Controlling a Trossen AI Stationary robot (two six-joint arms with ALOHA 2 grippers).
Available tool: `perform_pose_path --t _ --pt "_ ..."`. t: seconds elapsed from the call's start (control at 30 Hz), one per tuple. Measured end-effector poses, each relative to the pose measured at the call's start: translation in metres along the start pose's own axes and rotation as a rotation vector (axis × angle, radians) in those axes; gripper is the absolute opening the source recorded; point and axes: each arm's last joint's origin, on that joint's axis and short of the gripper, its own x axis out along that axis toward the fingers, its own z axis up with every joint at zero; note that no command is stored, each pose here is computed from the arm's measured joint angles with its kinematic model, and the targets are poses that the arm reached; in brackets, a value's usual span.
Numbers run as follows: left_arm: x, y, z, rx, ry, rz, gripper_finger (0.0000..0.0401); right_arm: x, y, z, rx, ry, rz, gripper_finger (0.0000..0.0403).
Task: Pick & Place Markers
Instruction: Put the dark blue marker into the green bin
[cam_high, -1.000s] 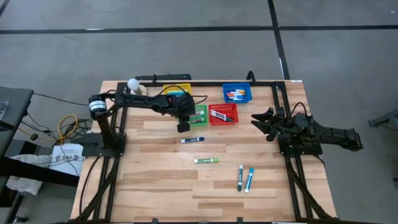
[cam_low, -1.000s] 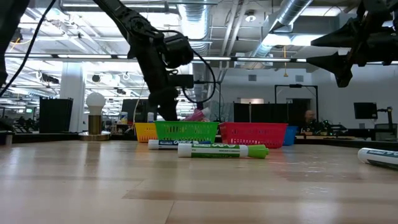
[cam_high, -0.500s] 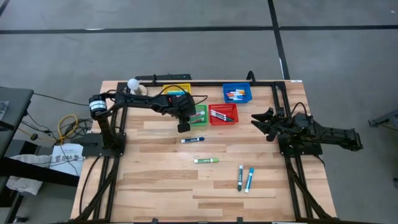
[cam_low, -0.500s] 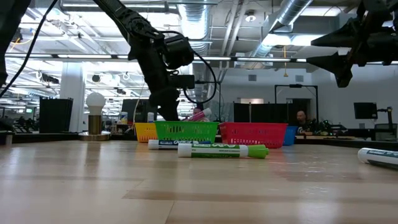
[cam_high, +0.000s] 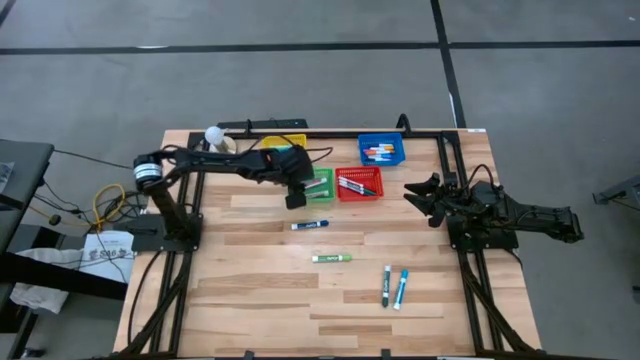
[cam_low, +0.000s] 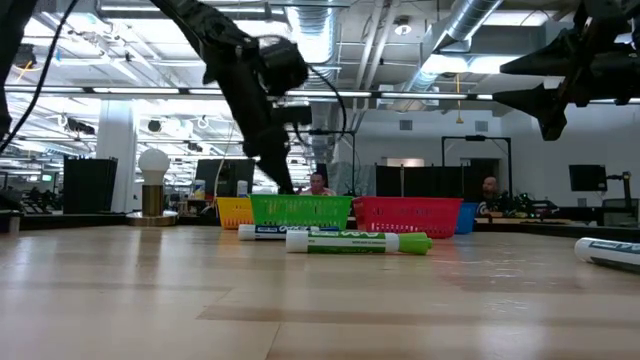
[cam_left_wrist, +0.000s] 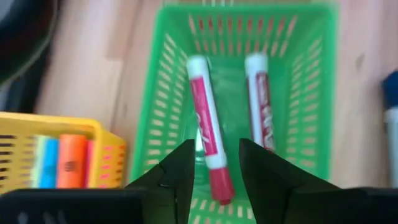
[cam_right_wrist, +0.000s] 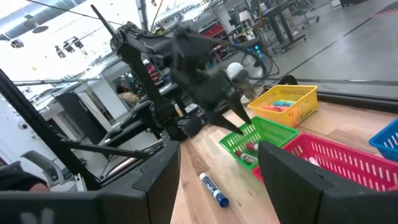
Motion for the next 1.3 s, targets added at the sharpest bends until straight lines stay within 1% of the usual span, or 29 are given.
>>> perform_pose_path --t 0.07,0.13,0.27,0.33,0.5,0.6,0.67,0.73,0.9,1.0,1.1,1.2,1.3 --pt "-0.015 0.0 0.005 -0.022 -0.046 0.008 0.0125 0.0 0.0 0.0 0.0 0.0 0.0 0.0205" --pt "-0.032 -0.001 0.01 -0.071 -0.104 0.005 0.0123 0.0 0.0 0.0 0.0 0.0 0.0 0.0205" --pt "-0.059 -0.012 0.018 -0.153 -0.21 -0.122 0.012 0.0 0.0 0.0 -0.006 0.0 -0.001 0.0205" --pt "-0.068 -0.023 0.021 -0.156 -0.239 -0.182 0.0122 0.0 0.0 0.0 -0.007 -0.001 -0.001 0.0205" --pt "-0.076 -0.062 0.028 -0.064 -0.262 -0.249 0.0125 0.0 0.0 0.0 -0.007 0.0 -0.001 0.0205" --pt "-0.071 -0.085 0.03 -0.014 -0.24 -0.223 0.0122 0.0 0.0 0.0 -0.007 0.0 -0.001 0.0205" --pt "-0.066 -0.096 0.029 0.01 -0.221 -0.192 0.0121 0.0 0.0 0.0 -0.007 0.0 -0.001 0.0205" --pt "-0.06 -0.106 0.029 0.027 -0.202 -0.182 0.012 0.0 0.0 0.0 -0.007 -0.001 -0.001 0.0205" --pt "-0.034 -0.125 0.024 -0.001 -0.123 -0.203 0.0122 0.0 0.0 0.0 -0.004 0.0 -0.001 0.0205" --pt "-0.016 -0.129 0.019 -0.026 -0.067 -0.185 0.0122 0.0 0.0 0.0 0.0 0.0 0.0 0.0205" --pt "-0.003 -0.127 0.016 -0.063 -0.027 -0.154 0.0123 0.0 0.0 0.0 0.0 0.0 0.0 0.0205" --pt "0.005 -0.123 0.015 -0.104 -0.014 -0.143 0.0126 0.0 0.0 0.0 0.0 0.0 0.0 0.0205" --pt "0.007 -0.121 0.014 -0.119 -0.008 -0.139 0.0131 0.0 0.0 0.0 0.0 0.0 0.0 0.0205"
